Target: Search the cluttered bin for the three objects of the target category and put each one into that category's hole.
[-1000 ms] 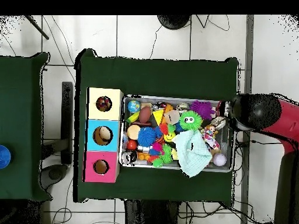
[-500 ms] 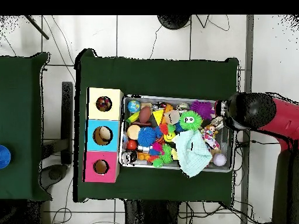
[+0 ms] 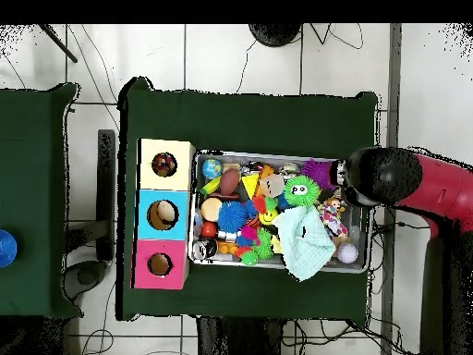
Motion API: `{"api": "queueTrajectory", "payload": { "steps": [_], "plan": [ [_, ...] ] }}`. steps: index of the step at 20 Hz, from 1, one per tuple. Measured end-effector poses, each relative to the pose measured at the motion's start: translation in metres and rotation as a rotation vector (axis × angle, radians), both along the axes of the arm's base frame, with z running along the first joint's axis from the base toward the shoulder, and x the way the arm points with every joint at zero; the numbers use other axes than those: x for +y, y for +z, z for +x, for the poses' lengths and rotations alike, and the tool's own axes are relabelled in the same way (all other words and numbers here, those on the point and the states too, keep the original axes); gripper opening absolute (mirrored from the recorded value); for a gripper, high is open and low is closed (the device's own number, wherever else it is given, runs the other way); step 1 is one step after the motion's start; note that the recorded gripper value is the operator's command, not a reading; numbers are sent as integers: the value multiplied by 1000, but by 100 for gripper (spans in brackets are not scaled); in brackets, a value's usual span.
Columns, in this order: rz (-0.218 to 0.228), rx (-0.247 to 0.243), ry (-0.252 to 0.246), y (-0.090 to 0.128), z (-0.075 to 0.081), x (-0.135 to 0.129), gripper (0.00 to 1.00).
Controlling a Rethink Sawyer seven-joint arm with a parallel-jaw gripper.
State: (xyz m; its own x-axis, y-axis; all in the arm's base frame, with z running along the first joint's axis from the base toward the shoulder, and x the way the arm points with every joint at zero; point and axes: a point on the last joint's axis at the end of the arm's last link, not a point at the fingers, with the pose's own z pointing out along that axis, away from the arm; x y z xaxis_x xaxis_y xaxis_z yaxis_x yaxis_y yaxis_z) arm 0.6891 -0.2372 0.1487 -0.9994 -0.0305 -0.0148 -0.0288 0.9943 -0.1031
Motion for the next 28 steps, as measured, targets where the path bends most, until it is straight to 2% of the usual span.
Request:
{"api": "queueTrajectory", "payload": {
  "steps": [9, 13, 22, 28],
  "plan": [
    [-1, 1, 45, 15, 11, 36, 100],
    [2, -3, 51, 18, 13, 43, 100],
    [10, 13, 55, 11, 9, 47, 100],
    [16, 35, 63, -6, 4, 49, 100]
  ]
}}
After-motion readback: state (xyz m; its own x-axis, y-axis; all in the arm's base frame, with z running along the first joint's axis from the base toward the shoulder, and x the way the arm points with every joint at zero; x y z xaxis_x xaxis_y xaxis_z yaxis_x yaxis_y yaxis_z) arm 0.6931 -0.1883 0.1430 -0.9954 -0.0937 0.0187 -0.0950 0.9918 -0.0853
